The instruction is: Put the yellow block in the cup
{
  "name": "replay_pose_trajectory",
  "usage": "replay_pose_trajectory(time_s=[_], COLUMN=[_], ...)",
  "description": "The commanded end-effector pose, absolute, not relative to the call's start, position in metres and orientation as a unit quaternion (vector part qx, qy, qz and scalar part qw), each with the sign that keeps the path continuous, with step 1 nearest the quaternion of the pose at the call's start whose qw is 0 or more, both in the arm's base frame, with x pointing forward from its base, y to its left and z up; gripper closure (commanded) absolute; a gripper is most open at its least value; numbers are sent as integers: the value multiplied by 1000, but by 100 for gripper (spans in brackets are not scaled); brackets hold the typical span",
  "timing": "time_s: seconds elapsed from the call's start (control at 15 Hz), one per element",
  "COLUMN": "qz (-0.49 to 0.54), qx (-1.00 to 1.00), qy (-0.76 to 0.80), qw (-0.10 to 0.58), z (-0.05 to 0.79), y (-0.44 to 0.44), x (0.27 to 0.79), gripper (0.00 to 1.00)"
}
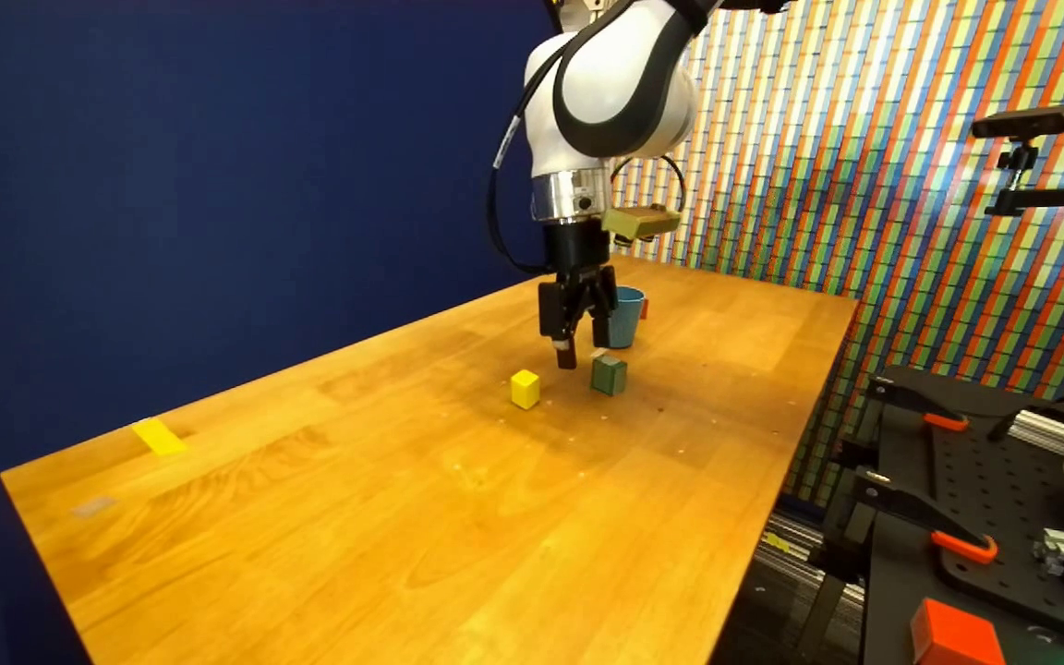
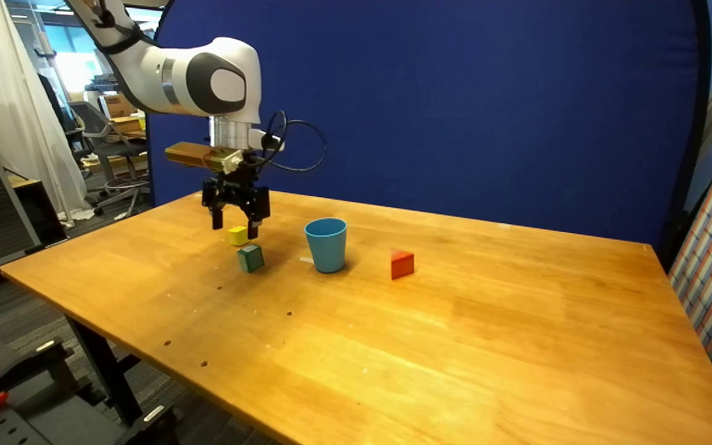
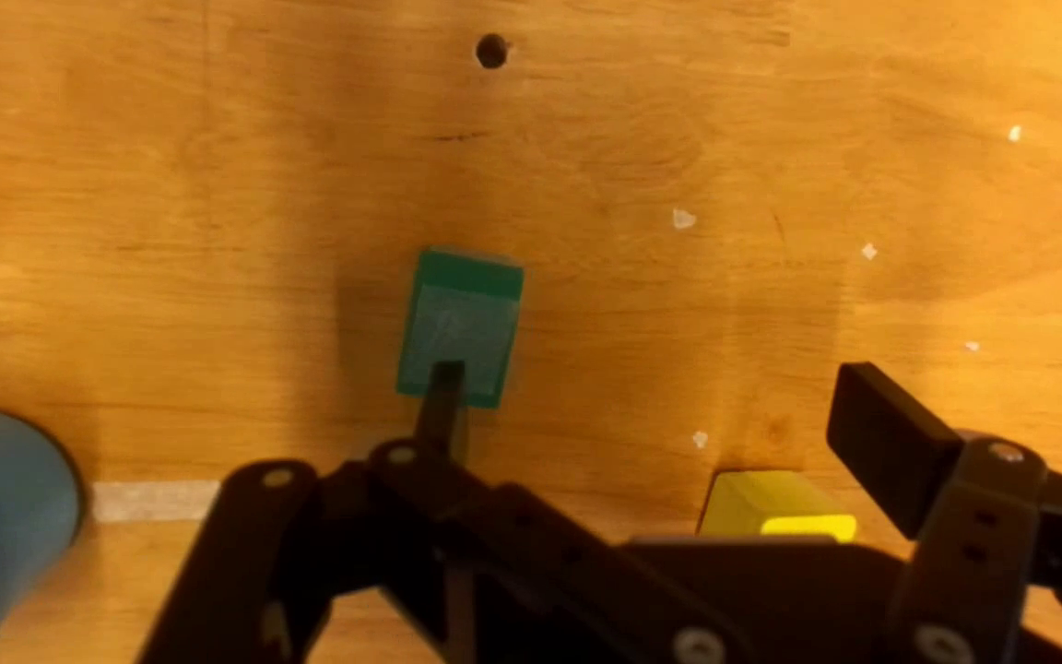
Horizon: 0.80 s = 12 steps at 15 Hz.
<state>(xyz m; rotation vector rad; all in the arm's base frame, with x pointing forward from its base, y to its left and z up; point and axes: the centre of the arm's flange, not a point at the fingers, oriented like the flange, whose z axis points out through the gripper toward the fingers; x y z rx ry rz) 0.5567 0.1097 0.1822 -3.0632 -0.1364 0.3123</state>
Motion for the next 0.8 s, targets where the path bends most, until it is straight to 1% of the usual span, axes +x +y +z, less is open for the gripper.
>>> replay_pose_trajectory(time_s=[0.0,0.73], qz=[100,105], qx=[-992,-989], qy=[-67,-97], qw=[41,43], z=[170,125], y=[130,162], x=[579,606], gripper=[0,0])
